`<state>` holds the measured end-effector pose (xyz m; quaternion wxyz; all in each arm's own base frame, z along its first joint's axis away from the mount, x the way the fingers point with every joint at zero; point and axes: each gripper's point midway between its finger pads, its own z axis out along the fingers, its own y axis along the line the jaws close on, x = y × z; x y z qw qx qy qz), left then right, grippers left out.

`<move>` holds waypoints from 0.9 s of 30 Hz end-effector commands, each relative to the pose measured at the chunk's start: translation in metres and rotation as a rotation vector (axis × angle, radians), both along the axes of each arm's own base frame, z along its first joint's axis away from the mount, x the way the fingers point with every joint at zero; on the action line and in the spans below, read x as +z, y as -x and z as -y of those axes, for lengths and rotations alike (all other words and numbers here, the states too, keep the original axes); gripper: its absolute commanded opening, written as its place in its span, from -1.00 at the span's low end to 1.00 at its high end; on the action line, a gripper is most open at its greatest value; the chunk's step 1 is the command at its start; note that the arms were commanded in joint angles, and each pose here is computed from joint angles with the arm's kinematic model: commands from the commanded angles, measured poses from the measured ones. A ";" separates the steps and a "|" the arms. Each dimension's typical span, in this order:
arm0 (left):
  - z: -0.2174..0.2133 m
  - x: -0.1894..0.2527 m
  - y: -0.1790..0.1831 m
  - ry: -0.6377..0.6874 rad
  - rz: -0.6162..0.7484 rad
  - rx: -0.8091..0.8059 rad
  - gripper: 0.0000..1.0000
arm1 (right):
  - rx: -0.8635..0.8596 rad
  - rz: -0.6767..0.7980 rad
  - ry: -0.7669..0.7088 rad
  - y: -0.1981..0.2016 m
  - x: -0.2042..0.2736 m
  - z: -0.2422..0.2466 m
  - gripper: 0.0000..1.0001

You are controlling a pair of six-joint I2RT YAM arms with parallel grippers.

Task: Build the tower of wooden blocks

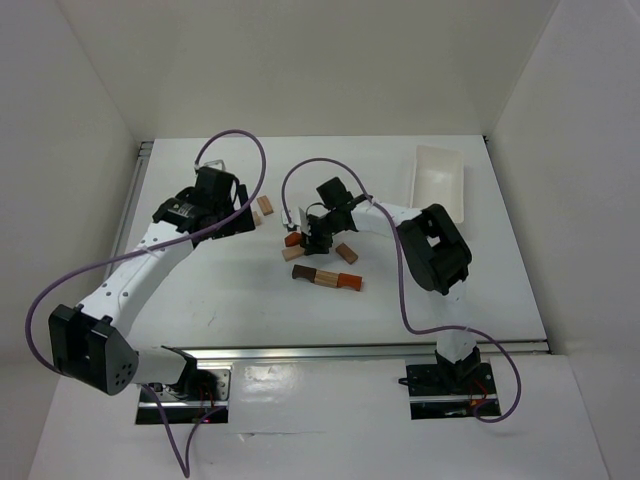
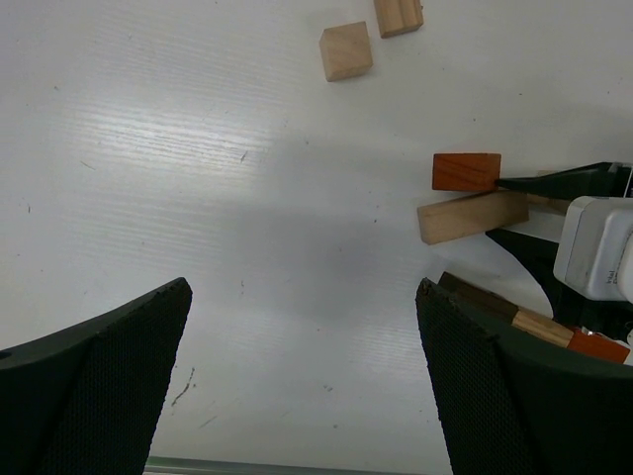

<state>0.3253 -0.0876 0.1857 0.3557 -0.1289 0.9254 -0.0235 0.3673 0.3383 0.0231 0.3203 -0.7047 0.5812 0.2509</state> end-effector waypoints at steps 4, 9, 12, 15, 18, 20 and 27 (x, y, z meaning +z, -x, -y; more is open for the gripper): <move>-0.001 0.016 -0.009 -0.021 0.042 -0.006 1.00 | -0.008 -0.062 0.030 0.003 -0.010 0.008 -0.23; -0.001 0.016 -0.009 -0.021 0.042 -0.006 1.00 | -0.021 -0.049 0.028 0.000 0.004 0.008 -0.70; -0.001 0.016 -0.009 -0.015 0.043 0.001 1.00 | -0.018 -0.024 -0.015 -0.006 0.026 0.000 -1.00; 0.000 0.023 -0.009 0.000 0.062 0.010 1.00 | -0.025 0.007 -0.069 -0.010 0.050 -0.007 -1.00; 0.000 0.028 -0.008 0.020 0.076 0.025 1.00 | -0.063 0.056 -0.140 -0.014 0.077 -0.011 -1.00; -0.001 0.035 -0.004 0.035 0.100 0.032 1.00 | -0.122 0.082 -0.184 -0.017 0.100 -0.010 -1.00; 0.000 0.044 0.005 0.082 0.147 0.032 1.00 | -0.329 0.002 -0.235 -0.016 0.131 0.000 -1.00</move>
